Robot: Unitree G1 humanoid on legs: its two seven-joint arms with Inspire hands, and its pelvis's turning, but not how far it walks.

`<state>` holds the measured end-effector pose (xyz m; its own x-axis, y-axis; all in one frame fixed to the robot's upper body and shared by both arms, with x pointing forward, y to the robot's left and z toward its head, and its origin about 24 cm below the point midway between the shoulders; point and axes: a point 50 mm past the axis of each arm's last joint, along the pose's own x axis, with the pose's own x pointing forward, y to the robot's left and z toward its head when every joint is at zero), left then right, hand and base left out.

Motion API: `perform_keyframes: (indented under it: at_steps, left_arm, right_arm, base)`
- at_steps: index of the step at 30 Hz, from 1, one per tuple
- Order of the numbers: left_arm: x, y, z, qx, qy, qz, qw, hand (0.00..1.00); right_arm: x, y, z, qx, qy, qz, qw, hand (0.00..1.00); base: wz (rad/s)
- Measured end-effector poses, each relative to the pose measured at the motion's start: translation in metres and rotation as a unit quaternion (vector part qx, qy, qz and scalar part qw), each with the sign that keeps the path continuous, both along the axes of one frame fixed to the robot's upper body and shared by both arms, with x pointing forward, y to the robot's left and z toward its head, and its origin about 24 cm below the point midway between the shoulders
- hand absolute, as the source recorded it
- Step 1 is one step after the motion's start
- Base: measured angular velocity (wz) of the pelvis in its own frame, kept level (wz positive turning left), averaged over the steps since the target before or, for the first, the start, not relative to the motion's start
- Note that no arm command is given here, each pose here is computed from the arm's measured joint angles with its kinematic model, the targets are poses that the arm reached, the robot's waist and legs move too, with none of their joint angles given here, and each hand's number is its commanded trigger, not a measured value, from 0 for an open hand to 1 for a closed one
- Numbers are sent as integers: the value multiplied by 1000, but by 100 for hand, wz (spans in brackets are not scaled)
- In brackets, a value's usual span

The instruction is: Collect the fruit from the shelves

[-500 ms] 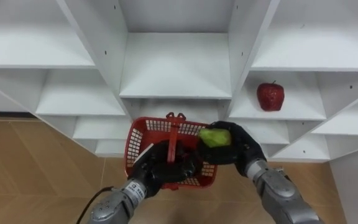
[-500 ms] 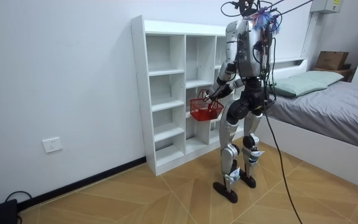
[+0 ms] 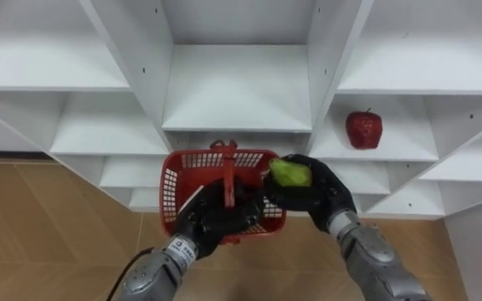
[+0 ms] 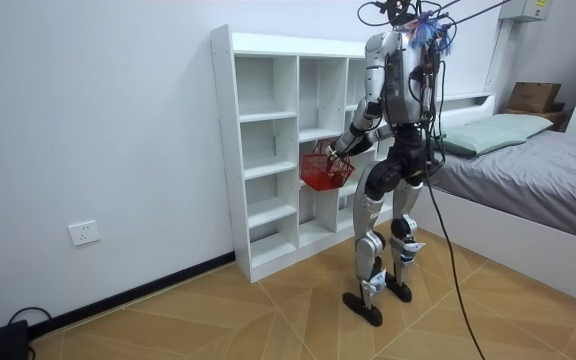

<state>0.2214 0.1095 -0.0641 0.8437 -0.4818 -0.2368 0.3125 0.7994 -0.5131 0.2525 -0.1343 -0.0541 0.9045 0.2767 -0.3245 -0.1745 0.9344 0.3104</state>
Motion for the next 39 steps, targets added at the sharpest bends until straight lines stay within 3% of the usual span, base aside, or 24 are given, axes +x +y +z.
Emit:
perform_keyframes:
  at_steps: [9,30,39]
  left_arm:
    - [2,-3,4,-5,-13,12,1000,100]
    - [3,-2,7,-7,-24,22,999,100]
    - [-12,-10,-9,25,15,-24,999,100]
  right_arm:
    - [0,3,0,44,10,-23,999,100]
    - [8,6,15,59,-20,-31,998,100]
    - [16,21,27,84,-43,-11,995,100]
  base:
    - [-1]
    - [-1]
    - [0]
